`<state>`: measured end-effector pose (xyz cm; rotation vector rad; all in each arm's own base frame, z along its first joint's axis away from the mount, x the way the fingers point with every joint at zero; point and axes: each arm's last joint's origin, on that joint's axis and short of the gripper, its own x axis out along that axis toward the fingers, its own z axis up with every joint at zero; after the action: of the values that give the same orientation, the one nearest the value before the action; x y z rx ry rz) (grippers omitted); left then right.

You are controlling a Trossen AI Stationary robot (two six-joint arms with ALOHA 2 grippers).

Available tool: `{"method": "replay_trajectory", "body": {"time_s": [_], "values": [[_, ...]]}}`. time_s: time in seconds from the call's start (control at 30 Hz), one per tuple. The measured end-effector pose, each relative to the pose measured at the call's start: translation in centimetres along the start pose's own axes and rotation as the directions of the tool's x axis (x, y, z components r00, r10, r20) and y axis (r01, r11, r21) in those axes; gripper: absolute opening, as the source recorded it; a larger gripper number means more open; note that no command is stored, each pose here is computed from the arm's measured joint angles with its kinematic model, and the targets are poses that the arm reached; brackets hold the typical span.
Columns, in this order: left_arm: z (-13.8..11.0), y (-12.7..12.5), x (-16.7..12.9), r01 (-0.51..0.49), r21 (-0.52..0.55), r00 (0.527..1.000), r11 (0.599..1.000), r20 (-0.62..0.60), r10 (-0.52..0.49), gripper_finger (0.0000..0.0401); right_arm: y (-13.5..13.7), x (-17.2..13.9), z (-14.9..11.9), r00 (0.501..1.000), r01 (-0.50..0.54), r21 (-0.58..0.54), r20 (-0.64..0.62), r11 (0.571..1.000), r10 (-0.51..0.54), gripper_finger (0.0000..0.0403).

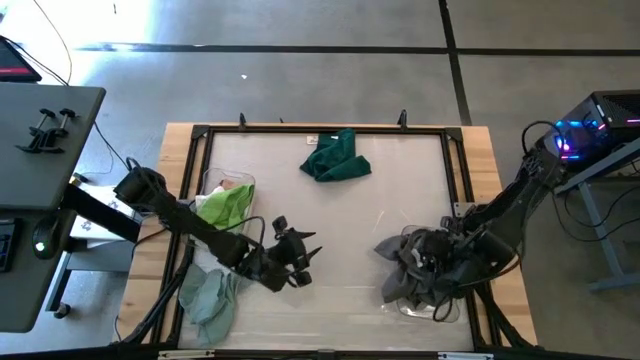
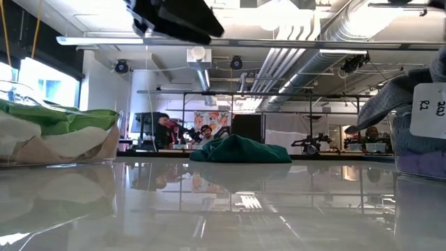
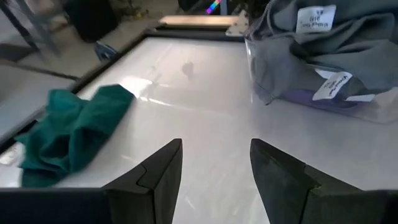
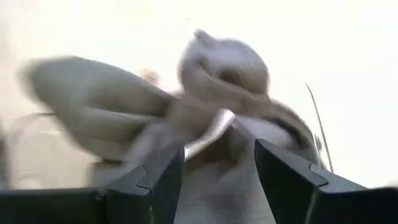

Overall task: Sort towels by color in basket
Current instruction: Put the gray towel into the right transparent bin, then put the dark green towel into the right transparent bin

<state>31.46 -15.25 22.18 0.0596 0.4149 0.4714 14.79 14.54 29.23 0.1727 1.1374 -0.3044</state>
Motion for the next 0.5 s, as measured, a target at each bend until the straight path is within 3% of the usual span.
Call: {"method": "replay_trajectory", "body": {"time_s": [0.23, 0.5], "values": [[0.6, 1.9, 2.5, 0.000, -0.038, 0.999, 0.999, -0.049, -0.002, 0.0176, 0.7, -1.5, 1.4, 0.982, -0.075, -0.243, 0.150, 0.967, 0.114, 0.0194], [1.4, 5.8, 6.1, -0.090, -0.097, 0.993, 0.991, -0.091, 0.082, 0.0176, 1.0, 1.5, 1.0, 0.915, -0.099, -0.361, 0.334, 0.927, 0.228, 0.0194]]}}
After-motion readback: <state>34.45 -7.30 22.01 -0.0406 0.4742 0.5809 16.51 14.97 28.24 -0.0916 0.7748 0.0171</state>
